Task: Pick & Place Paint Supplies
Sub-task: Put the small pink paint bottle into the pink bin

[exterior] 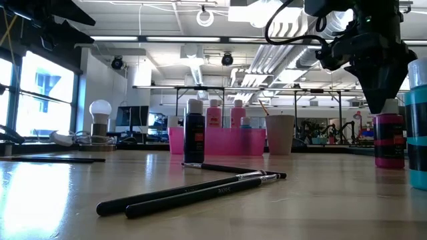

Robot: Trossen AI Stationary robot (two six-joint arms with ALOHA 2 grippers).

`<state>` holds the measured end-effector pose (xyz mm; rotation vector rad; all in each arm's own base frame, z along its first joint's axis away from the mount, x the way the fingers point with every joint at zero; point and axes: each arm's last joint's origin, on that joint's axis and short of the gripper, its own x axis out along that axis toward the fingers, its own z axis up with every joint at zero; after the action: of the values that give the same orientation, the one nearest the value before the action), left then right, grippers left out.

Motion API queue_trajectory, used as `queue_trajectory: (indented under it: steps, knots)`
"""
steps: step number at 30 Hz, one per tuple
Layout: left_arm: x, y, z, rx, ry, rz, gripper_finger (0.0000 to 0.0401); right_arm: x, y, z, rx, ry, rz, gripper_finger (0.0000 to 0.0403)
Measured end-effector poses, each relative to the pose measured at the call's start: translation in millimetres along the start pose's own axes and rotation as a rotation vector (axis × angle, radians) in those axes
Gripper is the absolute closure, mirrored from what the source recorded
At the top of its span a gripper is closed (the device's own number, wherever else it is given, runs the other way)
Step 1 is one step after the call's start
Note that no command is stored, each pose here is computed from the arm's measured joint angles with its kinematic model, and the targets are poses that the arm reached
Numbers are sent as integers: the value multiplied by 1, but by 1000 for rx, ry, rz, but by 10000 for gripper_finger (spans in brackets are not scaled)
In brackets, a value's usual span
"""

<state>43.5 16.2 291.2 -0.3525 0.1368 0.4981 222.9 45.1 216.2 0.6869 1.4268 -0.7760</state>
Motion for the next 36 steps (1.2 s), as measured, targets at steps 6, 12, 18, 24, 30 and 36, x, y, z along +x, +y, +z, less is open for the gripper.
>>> queue_trajectory:
  steps: [6, 12, 18, 24, 30, 36]
  knots:
    - [0, 1, -3, 8, 27, 11, 130, 0, 0, 0, 0, -1, 2, 251]
    - [0, 2, -4, 12, 38, 16, 130, 0, 1, 0, 0, -3, 7, 251]
    - [0, 2, -4, 12, 39, 16, 130, 0, 1, 0, 0, -4, 8, 273]
    - [0, 2, -4, 12, 39, 16, 130, 0, 1, 0, 0, -3, 8, 291]
    - [0, 2, -4, 13, 42, 17, 130, 0, 1, 0, 6, -3, 8, 263]
    - [0, 2, -4, 14, 45, 18, 130, 0, 1, 0, -56, -4, 8, 270]
